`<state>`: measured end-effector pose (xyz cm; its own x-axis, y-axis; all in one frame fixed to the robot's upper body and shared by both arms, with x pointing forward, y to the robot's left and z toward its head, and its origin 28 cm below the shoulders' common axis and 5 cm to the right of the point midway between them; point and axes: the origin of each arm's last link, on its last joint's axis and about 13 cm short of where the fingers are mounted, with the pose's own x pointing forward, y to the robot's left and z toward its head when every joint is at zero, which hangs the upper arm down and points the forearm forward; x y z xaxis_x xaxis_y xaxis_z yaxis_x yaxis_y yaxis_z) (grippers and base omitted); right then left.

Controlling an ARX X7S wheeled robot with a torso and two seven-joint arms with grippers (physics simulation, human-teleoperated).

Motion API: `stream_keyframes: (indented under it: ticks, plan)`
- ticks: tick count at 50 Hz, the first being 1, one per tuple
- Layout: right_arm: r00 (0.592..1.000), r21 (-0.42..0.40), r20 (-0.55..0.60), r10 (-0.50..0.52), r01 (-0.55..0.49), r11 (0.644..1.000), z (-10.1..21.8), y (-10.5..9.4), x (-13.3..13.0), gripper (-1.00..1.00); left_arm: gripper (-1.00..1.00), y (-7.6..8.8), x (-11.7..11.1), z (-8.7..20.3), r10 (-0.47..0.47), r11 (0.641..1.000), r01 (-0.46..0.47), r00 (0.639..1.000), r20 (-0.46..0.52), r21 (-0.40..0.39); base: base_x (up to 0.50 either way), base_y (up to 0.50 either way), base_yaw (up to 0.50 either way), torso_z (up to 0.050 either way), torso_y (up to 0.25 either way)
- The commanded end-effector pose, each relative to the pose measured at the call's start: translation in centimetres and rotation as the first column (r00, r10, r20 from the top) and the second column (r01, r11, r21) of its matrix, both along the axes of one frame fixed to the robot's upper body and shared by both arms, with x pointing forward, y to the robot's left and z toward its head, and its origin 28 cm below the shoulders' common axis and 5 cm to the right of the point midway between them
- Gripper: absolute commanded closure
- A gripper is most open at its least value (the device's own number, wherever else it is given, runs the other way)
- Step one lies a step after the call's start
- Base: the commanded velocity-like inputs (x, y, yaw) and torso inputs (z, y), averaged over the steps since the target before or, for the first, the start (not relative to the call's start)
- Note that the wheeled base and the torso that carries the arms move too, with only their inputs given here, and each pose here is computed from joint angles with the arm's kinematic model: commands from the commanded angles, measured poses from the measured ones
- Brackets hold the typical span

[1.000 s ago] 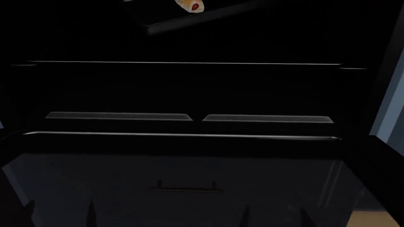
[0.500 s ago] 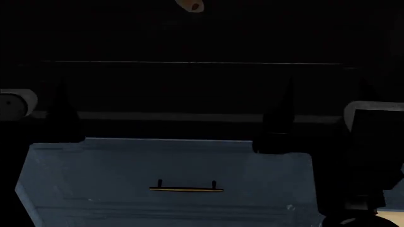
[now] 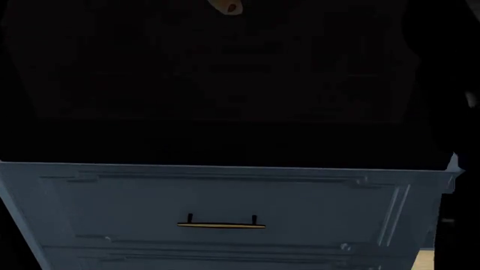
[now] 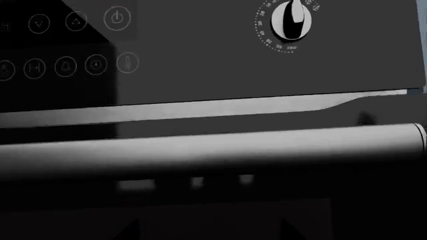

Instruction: Close the oven door

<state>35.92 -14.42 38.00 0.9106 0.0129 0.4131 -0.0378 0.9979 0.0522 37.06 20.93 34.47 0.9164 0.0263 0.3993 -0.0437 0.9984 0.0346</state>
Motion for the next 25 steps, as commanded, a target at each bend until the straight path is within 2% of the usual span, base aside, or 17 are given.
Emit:
stream_keyframes:
  ticks: [1,4,5,7,8,9,10,12,13,14,19,25]
  plan:
    - [1.0,-0.114,0.007,-0.001,0.002,0.994,6.9,0.6,4.5,-1.0,-1.0,-0.2,5.2,6.5,0.009,0.996,-0.012,0.999,0.034,0.089,0.0,0.0,0.0,0.0,0.0]
    - [1.0,-0.123,0.006,-0.012,0.012,0.992,6.8,1.0,4.6,-1.0,-1.0,-0.4,5.0,7.1,0.004,0.999,-0.004,1.0,0.003,0.055,0.0,0.0,0.0,0.0,0.0]
    - [1.0,-0.103,-0.01,-0.013,0.012,0.995,6.7,1.1,4.6,-1.0,-1.0,-0.4,4.8,7.4,0.008,0.999,-0.008,1.0,-0.016,0.035,0.0,0.0,0.0,0.0,0.0]
    - [1.0,-0.102,-0.022,-0.014,0.011,0.995,6.9,1.2,4.5,-1.0,-1.0,-0.6,4.7,7.6,-0.007,0.999,0.008,1.0,-0.024,0.043,0.05,0.0,0.01,0.008,0.0]
    - [0.998,-0.057,-0.069,0.014,-0.017,0.998,6.9,1.4,4.4,-1.0,-1.0,-0.7,4.8,7.5,0.003,0.998,-0.002,1.0,-0.029,0.065,0.05,0.0,0.01,0.014,0.0]
    - [0.998,-0.06,-0.07,-0.005,0.001,0.998,7.0,1.4,4.3,-1.0,-1.0,-0.8,4.7,7.4,0.026,0.995,-0.022,0.999,-0.044,0.094,0.05,0.0,0.02,0.011,0.0]
    - [0.998,-0.104,-0.057,-0.025,0.019,0.994,7.2,1.7,4.3,-1.0,-1.0,-0.9,4.7,7.5,0.035,0.995,-0.03,0.998,-0.05,0.096,0.04,0.0,0.02,0.01,0.0]
    - [0.997,-0.11,-0.07,-0.038,0.03,0.993,7.4,1.9,4.2,-1.0,-1.0,-1.0,4.7,7.4,0.055,0.991,-0.046,0.997,-0.062,0.128,0.04,0.0,0.02,0.006,-0.012]
    - [0.996,-0.147,-0.057,-0.069,0.06,0.987,7.6,2.0,4.1,-1.0,-1.0,-1.1,4.7,7.4,0.062,0.989,-0.053,0.996,-0.064,0.139,0.05,0.0,0.02,0.01,-0.013]
    - [0.996,-0.145,-0.07,-0.054,0.044,0.989,7.6,2.2,4.1,-1.0,-1.0,-1.2,4.7,7.3,0.074,0.985,-0.064,0.996,-0.059,0.159,0.08,0.0,0.01,0.012,-0.016]
    - [0.992,-0.149,-0.095,-0.079,0.065,0.987,7.1,2.5,4.3,-1.0,-1.0,-1.2,4.7,7.0,0.074,0.991,-0.059,0.99,-0.119,0.122,0.12,0.0,0.0,0.016,-0.016]
    - [0.989,-0.152,-0.109,-0.096,0.079,0.985,6.7,2.5,4.4,-1.0,-1.0,-1.2,4.7,7.0,0.074,0.991,-0.059,0.99,-0.119,0.122,0.11,0.0,0.0,0.017,-0.016]
